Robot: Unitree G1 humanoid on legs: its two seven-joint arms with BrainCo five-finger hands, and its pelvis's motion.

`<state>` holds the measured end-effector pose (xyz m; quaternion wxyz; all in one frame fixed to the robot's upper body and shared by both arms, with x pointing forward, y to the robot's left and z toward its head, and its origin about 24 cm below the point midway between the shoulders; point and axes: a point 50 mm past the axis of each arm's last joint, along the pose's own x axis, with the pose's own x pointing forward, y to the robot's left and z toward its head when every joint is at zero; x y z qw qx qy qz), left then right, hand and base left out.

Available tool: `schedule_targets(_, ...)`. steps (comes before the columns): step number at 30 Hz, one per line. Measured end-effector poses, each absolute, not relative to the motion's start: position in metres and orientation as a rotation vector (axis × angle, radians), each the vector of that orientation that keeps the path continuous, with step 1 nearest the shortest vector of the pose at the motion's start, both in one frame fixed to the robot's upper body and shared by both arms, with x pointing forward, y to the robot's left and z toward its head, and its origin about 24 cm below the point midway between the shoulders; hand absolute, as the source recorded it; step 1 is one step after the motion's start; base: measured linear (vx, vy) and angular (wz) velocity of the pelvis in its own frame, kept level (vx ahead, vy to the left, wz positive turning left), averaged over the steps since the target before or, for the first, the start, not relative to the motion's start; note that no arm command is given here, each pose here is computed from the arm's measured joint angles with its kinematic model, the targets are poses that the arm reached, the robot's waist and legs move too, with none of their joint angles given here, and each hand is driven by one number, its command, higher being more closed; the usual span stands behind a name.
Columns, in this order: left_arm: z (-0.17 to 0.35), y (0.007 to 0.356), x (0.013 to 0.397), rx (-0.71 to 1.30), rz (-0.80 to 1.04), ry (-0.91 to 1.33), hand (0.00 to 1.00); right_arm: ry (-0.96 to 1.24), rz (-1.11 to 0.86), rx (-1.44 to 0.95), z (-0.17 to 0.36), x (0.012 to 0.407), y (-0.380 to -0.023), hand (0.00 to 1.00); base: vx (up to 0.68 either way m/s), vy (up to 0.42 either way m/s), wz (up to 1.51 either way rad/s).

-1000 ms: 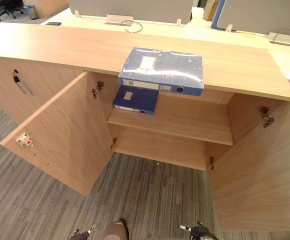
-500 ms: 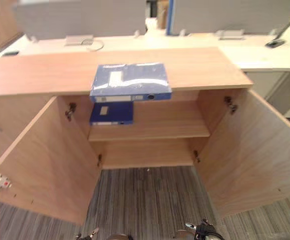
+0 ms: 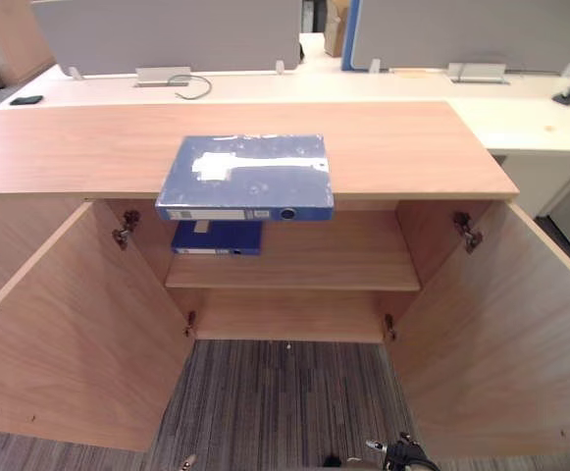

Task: Walk over to the cabinet, pick up the folder, carry it to the office cabinet, place the folder inside the office cabinet, then close the office cabinet door

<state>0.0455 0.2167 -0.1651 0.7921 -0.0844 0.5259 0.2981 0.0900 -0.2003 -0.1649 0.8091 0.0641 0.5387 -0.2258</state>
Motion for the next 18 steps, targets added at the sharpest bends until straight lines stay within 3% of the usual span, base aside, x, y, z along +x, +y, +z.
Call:
schedule_targets(7,-0.164,0.217,0.05,-0.25,0.641,1.097,0.0,1.17,-0.518,0.161,-0.166,0.086,-0.205,0.0,0.09,0.095,0.0)
schedule_targets(10,-0.164,0.222,0.051,-0.401,0.699,1.057,0.0,1.186,-0.481,0.173,-0.168,0.086,-0.198,0.0,0.12,0.194,0.06)
schedule_targets(14,-0.151,0.216,0.081,-0.647,0.712,0.856,0.0,1.204,-0.456,0.171,-0.169,0.081,-0.197,0.0,0.09,0.112,0.17)
schedule_targets(18,-0.089,0.219,0.144,-0.743,0.558,0.431,0.0,1.2,-0.375,0.097,-0.168,0.084,-0.194,0.0,0.06,-0.008,0.01)
